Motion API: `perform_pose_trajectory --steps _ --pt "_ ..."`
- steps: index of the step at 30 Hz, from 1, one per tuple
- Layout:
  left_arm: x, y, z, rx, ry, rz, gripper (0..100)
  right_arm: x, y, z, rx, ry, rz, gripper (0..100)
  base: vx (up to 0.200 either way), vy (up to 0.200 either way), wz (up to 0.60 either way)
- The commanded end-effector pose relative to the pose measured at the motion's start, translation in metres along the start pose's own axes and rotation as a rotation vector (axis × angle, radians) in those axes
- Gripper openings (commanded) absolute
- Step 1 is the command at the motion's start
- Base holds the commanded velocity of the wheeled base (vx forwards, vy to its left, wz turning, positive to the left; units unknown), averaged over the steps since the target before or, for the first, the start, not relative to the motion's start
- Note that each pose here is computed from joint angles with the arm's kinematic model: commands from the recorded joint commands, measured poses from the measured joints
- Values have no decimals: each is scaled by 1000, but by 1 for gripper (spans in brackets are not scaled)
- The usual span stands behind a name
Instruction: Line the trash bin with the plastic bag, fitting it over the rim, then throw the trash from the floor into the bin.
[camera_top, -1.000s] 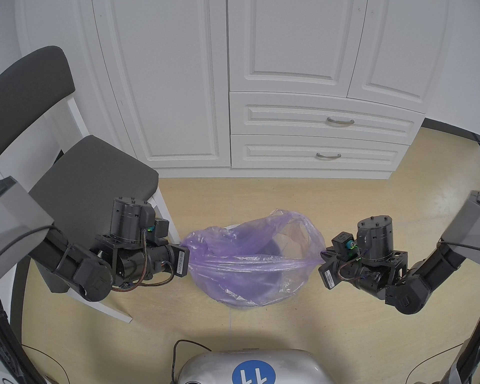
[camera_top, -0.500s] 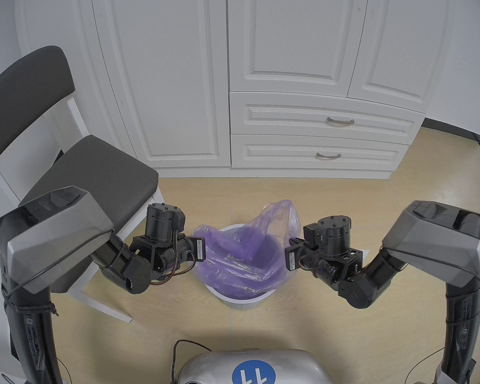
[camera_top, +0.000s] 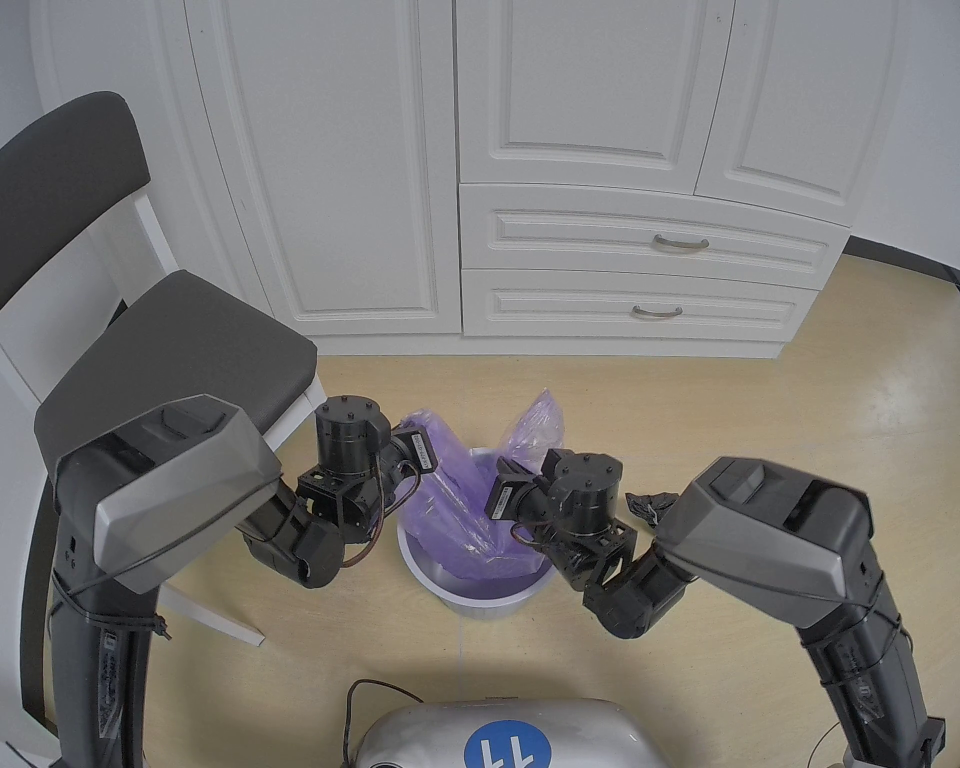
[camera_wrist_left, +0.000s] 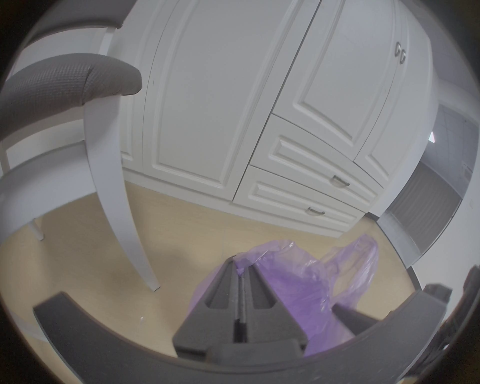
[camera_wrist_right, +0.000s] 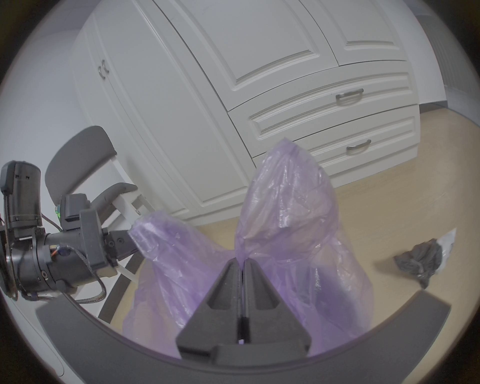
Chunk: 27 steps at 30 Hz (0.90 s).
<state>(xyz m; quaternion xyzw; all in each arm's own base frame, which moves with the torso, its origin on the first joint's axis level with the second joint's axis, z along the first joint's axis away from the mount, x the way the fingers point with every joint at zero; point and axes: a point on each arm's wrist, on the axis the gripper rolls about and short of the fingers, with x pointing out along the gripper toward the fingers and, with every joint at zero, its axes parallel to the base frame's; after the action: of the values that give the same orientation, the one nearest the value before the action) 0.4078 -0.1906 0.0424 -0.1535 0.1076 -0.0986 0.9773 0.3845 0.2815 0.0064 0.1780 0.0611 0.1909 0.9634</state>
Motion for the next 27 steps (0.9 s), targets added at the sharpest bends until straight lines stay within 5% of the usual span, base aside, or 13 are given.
perform_pose_trajectory --steps 1,7,17,27 --pt "11 -2 -46 11 31 -20 0 8 -9 -62 10 26 20 0 0 0 0" --pt "9 -7 -53 13 45 -34 0 12 -21 -61 6 27 0 0 0 0 0" --pt "8 -9 -72 28 98 -37 0 14 -42 -11 1 -37 -32 0 0 0 0" --pt "-29 1 -75 92 287 -117 0 -16 -57 23 -126 53 -5 0 0 0 0"
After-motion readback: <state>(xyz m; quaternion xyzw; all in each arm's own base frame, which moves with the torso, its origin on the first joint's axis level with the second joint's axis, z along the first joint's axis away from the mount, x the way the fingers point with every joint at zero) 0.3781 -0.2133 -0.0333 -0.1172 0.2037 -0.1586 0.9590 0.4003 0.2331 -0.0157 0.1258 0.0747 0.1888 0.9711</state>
